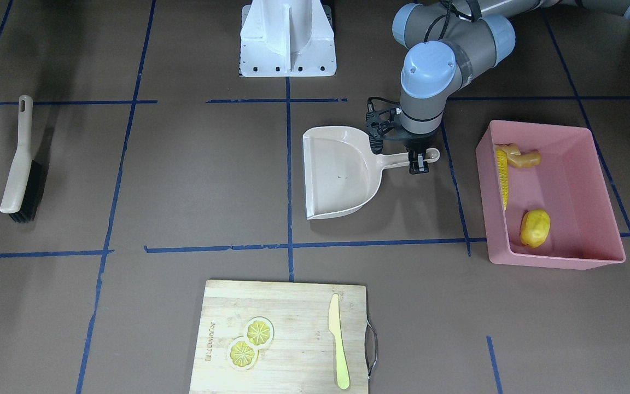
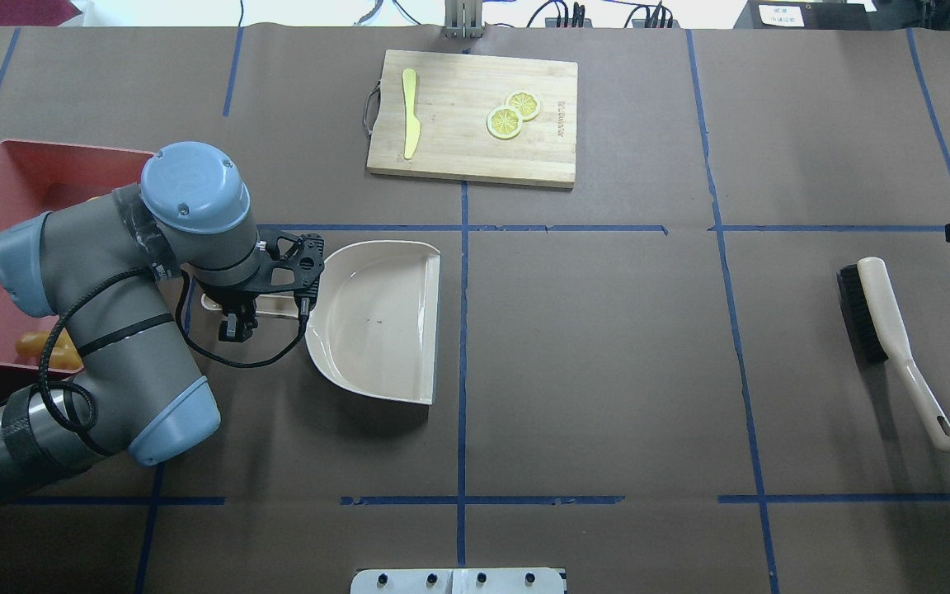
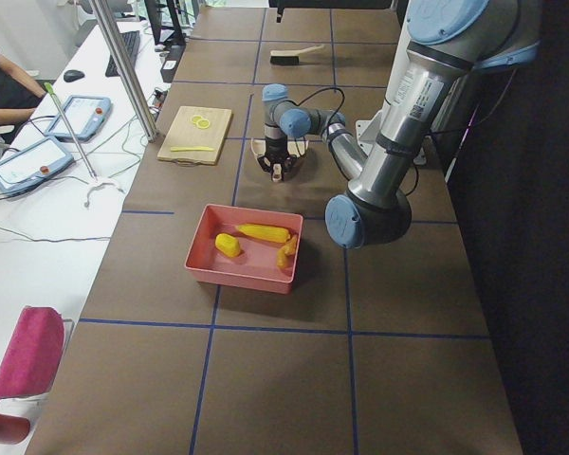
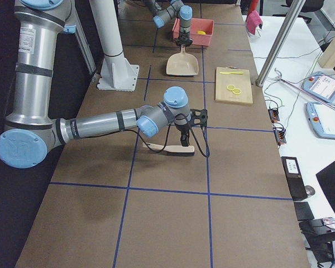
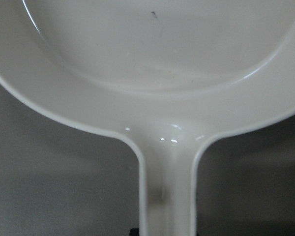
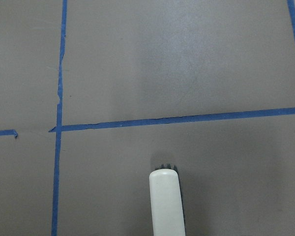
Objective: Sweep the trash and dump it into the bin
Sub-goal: 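Lower the dustpan flat onto the table and release it with the left gripper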
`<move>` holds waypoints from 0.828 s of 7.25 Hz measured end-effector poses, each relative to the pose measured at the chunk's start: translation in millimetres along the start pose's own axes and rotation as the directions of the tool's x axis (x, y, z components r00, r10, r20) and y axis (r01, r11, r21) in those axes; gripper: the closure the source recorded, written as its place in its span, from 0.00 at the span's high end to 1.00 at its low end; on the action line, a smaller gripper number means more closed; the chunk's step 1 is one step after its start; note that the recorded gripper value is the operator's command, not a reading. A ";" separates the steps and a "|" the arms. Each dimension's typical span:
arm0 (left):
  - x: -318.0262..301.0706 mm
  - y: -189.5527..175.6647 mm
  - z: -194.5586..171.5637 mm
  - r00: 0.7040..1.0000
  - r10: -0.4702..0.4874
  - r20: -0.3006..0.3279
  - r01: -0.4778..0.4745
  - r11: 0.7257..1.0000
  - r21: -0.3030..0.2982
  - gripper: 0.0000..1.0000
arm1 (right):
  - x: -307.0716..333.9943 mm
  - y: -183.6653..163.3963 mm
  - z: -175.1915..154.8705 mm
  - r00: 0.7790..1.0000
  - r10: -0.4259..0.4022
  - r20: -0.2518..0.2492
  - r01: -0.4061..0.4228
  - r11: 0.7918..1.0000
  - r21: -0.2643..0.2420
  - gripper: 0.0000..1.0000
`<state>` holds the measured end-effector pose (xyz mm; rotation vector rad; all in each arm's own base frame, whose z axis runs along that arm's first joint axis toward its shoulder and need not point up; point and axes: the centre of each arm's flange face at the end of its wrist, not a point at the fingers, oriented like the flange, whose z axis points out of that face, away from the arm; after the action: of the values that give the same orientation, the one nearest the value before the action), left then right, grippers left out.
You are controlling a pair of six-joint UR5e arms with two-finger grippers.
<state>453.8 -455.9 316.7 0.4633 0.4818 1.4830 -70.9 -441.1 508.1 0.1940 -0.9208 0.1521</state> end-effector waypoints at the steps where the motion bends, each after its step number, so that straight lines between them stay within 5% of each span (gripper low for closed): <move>1: -0.6 -1.4 2.9 1.000 -0.003 -0.003 0.003 1.000 -0.003 0.11 | 0.4 -0.1 0.2 1.000 0.000 -0.001 0.000 1.000 0.000 1.00; 4: 3.7 -16.0 3.9 1.000 0.017 -0.007 -0.017 1.000 0.002 0.14 | 2.5 -0.1 1.2 1.000 0.004 -0.004 -0.004 1.000 -0.001 1.00; 5: 5.3 -19.9 3.9 1.000 0.024 0.002 -0.024 1.000 -0.001 0.30 | 3.2 0.0 1.5 1.000 0.006 -0.005 -0.006 1.000 -0.001 1.00; 6: 5.3 -21.5 4.3 0.999 0.029 0.021 -0.029 1.000 -0.011 0.32 | 3.4 -0.1 1.6 1.000 0.007 -0.006 -0.007 1.000 0.000 1.00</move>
<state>474.1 -451.4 307.9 0.4788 0.4519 1.5065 -70.1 -441.4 511.8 0.1896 -0.9156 0.1591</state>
